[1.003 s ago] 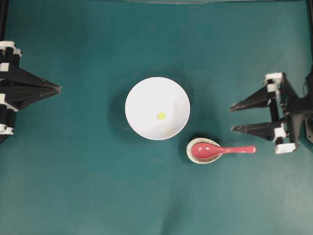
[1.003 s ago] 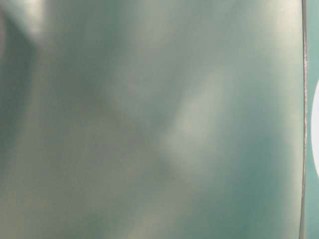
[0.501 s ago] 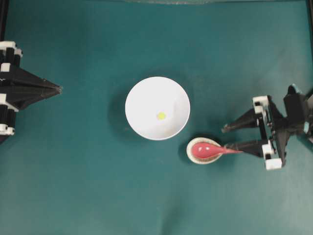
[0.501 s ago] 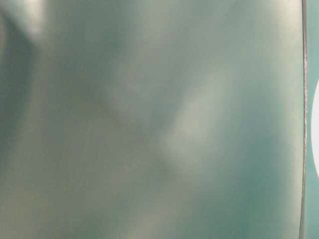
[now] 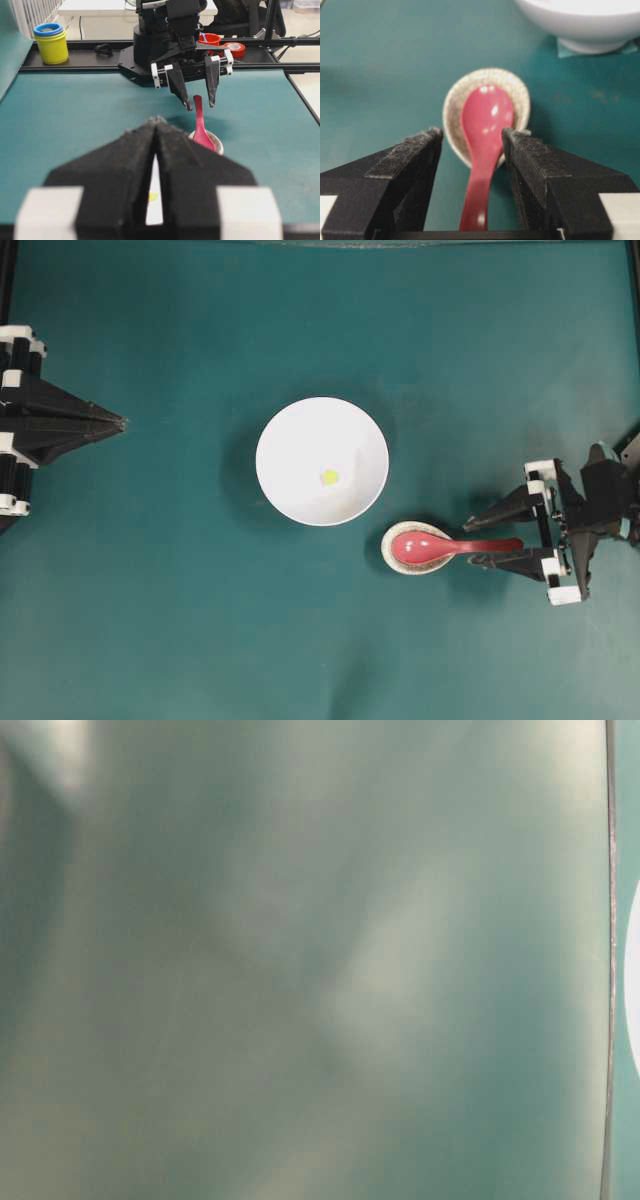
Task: Scoop the yellow hexagonal prism block from the bowl with a spoon using the right arm.
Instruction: 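Close the right gripper on the pink spoon handle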
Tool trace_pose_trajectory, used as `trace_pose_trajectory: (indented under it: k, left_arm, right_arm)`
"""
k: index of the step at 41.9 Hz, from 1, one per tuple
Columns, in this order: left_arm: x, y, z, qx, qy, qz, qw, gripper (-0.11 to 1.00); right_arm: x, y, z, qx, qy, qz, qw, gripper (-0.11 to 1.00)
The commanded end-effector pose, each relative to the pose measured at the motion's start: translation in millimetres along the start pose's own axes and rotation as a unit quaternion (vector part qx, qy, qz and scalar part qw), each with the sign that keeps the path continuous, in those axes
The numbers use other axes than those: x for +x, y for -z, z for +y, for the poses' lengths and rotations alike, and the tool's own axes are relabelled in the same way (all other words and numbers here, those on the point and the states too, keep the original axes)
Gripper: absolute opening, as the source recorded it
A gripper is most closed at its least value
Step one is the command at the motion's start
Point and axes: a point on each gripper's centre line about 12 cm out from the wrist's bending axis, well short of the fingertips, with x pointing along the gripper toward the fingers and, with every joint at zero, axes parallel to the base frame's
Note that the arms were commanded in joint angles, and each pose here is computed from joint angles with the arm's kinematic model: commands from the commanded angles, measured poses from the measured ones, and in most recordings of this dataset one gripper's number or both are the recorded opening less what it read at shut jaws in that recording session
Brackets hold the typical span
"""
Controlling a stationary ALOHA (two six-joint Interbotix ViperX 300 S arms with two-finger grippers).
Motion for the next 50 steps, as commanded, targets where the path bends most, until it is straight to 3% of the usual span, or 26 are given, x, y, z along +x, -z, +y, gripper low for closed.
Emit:
trace_pose_trajectory:
  k: [1,23,40,50]
  left_arm:
    - [2.2,-3.9,0.3,0.002,-0.001,-0.005,1.0,0.0]
    - [2.2,-3.9,0.3,0.002,-0.001,-0.005,1.0,0.0]
    - [2.2,-2.7,0.3,0.002,0.0,0.001,1.0,0.0]
    - [2.2,-2.1,0.3,0.002,0.0,0.003,1.0,0.0]
  right_arm:
    - [1.6,-1.5,2.2,-0.002,-0.001,-0.007,1.0,0.57]
    - [7.5,17.7,-1.9,-0.025,0.017,0.03,0.9991,0.57]
    - [10.4,19.1,-2.2,-0.038,0.023,0.034,0.9985,0.56]
    - [10.8,19.9,-2.5,-0.038,0.025,0.037,0.9983,0.47]
